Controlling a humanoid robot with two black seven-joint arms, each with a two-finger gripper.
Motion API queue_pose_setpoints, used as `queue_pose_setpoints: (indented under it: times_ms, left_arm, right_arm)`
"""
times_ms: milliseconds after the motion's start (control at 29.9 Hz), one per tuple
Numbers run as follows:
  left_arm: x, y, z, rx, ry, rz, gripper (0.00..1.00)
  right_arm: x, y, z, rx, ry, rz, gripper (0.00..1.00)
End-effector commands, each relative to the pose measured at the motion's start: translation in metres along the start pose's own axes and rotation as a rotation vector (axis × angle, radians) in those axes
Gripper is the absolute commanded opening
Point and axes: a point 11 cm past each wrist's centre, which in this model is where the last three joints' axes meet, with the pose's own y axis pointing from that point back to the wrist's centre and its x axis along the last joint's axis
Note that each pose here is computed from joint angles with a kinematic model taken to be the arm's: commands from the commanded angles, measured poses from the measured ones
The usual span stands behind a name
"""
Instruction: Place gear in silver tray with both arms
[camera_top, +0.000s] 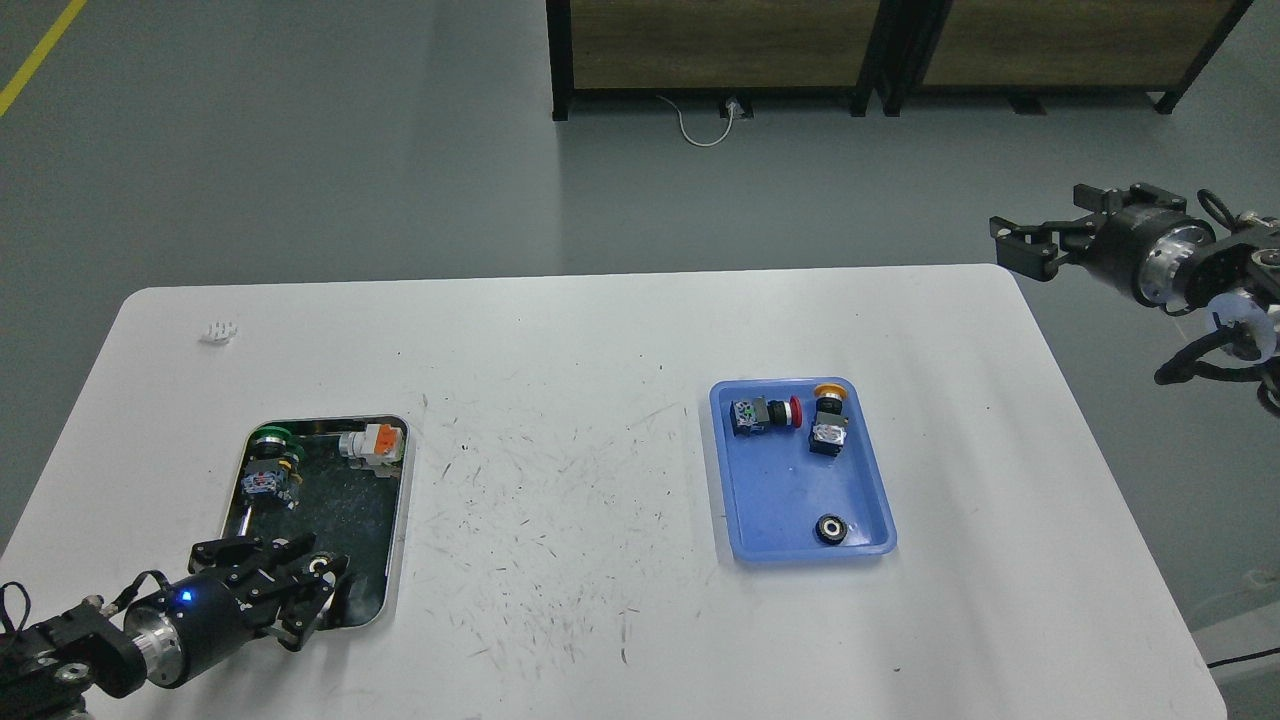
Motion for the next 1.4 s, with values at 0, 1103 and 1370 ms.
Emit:
queue_pose_setpoints:
  times_ms: [0, 1103, 1370]
  left_arm:
    - [0.007, 0.000, 0.004, -0.011, 0.044, 0.040, 0.95]
    - [0.141, 0.053, 0.075, -0.148, 0.108, 0.368, 0.98]
    - [0.150, 0.059, 0.070, -0.138, 0.109, 0.395, 0.98]
  right_arm:
    - [-0.022, -0.002, 0.007, -0.016, 0.017, -0.065, 0.99]
    - [-0.206, 0.031, 0.112, -0.411, 0.120, -0.567, 0.99]
    - [-0.219, 0.032, 0.132, -0.451, 0.126, -0.565, 0.98]
